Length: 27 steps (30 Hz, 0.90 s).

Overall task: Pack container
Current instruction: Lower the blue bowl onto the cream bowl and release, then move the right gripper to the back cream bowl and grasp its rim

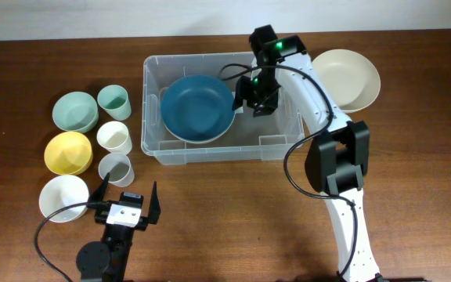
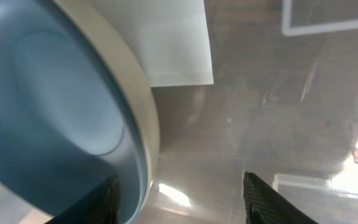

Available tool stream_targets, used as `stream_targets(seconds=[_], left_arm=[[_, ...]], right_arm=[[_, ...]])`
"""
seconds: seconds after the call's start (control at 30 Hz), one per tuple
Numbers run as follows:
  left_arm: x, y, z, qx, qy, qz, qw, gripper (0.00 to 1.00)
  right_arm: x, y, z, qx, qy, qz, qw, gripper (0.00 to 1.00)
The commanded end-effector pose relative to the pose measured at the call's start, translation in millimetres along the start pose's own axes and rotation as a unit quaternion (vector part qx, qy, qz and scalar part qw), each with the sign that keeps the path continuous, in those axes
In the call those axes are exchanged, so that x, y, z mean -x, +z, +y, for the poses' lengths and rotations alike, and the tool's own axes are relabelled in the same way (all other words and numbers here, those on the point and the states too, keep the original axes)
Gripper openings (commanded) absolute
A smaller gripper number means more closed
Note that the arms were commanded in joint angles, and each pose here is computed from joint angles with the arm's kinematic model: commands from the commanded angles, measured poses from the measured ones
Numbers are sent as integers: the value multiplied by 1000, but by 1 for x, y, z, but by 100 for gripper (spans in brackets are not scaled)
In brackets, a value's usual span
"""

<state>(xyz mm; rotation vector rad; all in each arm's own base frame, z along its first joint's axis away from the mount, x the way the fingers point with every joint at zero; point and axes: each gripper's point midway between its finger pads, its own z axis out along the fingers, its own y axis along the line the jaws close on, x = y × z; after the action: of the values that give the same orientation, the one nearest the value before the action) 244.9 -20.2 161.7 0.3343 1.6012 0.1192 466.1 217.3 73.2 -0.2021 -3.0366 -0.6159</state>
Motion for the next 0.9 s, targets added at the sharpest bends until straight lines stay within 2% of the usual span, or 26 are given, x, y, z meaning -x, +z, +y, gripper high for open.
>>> stream_targets(seconds=[0.0,0.23,0.3,0.37,0.4,0.47,0.67,0.77,0.87], left_arm=[[-1,0,-1,-2,4,-1,1000,100],[-1,0,-1,-2,4,-1,1000,100],[-1,0,-1,-2,4,0,1000,100],[-1,0,-1,-2,4,-1,1000,100],[-1,0,-1,-2,4,0,1000,100],[-1,0,-1,-2,4,0,1000,100],[-1,0,-1,-2,4,-1,1000,100],[-1,0,-1,-2,4,-1,1000,100],[-1,0,-1,-2,4,-1,1000,100]], right_arm=[[16,-55,21,31,-35,-64,997,59],[24,-169,37,66,-65,-179,980,72],[28,-203,20,48,-50,-219,973,80],[33,-235,-14,9,2,-261,965,95],[34,-247,-34,-10,31,-276,961,98],[35,-265,-75,-42,89,-290,952,99],[39,-273,-180,-77,230,-268,932,99],[39,-259,-219,-84,290,-238,923,99],[45,-234,-245,-91,313,-211,921,99]])
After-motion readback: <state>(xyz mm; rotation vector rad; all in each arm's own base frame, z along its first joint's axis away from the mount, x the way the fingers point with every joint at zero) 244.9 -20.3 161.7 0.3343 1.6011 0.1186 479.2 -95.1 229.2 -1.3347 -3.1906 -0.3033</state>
